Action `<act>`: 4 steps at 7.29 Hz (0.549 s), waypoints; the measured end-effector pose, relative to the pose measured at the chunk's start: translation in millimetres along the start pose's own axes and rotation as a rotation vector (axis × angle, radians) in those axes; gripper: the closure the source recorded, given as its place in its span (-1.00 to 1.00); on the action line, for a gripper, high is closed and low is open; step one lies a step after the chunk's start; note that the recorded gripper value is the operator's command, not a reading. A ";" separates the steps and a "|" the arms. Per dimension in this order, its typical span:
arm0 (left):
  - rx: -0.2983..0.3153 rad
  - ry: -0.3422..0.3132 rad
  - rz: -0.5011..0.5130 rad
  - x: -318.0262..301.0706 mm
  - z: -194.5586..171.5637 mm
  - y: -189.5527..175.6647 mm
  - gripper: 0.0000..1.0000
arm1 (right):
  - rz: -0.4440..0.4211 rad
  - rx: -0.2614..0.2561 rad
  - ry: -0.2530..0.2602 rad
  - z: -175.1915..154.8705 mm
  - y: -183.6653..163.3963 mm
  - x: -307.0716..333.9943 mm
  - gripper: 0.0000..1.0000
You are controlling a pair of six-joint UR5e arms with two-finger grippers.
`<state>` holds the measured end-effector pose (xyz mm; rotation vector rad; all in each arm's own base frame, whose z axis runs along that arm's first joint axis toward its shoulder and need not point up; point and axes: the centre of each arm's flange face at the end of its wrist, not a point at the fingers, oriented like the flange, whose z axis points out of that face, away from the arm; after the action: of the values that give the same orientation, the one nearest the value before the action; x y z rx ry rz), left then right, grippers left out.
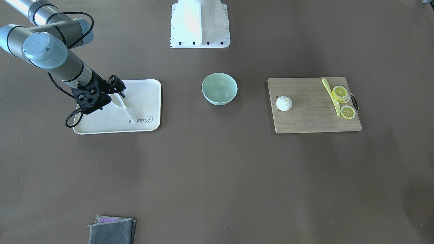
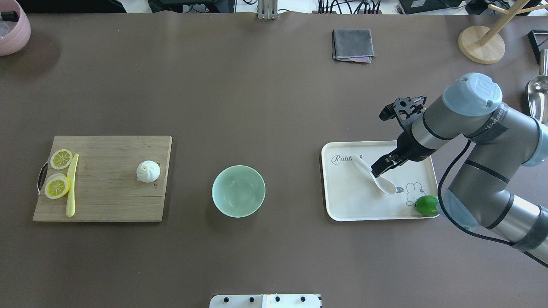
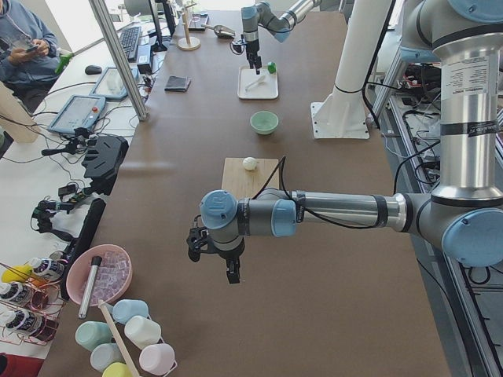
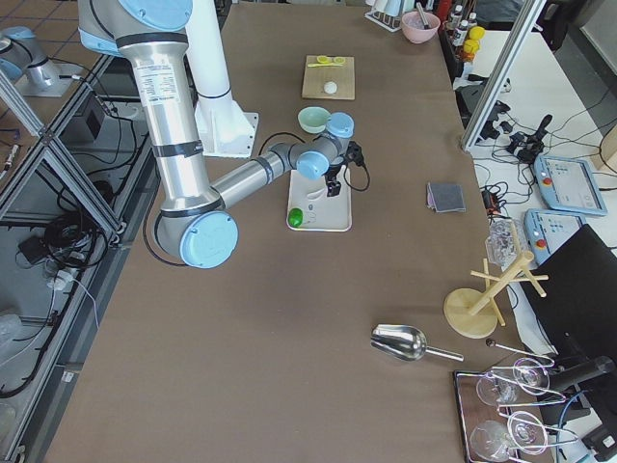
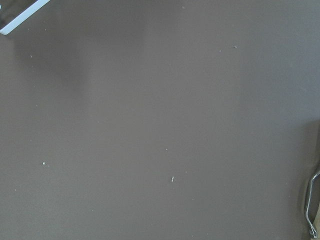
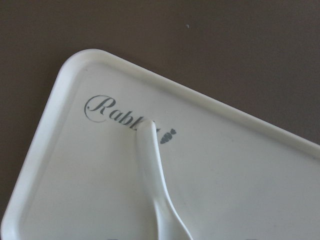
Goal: Put spoon and bun in bowl
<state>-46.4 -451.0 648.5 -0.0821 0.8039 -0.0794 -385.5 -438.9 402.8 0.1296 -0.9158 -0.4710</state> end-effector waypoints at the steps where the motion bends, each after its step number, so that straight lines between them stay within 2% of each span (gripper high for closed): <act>1: 0.003 0.000 0.002 1.6 -1.4 -1.3 -0.96 | -0.018 -0.001 0.020 10.8 2.5 -9.1 -0.57; 4: 0.013 0.000 0.010 7.1 -6.1 -7.8 -0.96 | -0.049 -0.009 0.049 31.8 6.3 -23.4 -0.55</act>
<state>-46.2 -459.8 640.0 -0.0658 0.8041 -0.0750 -420.5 -420.1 407.0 0.1554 -0.8642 -0.5154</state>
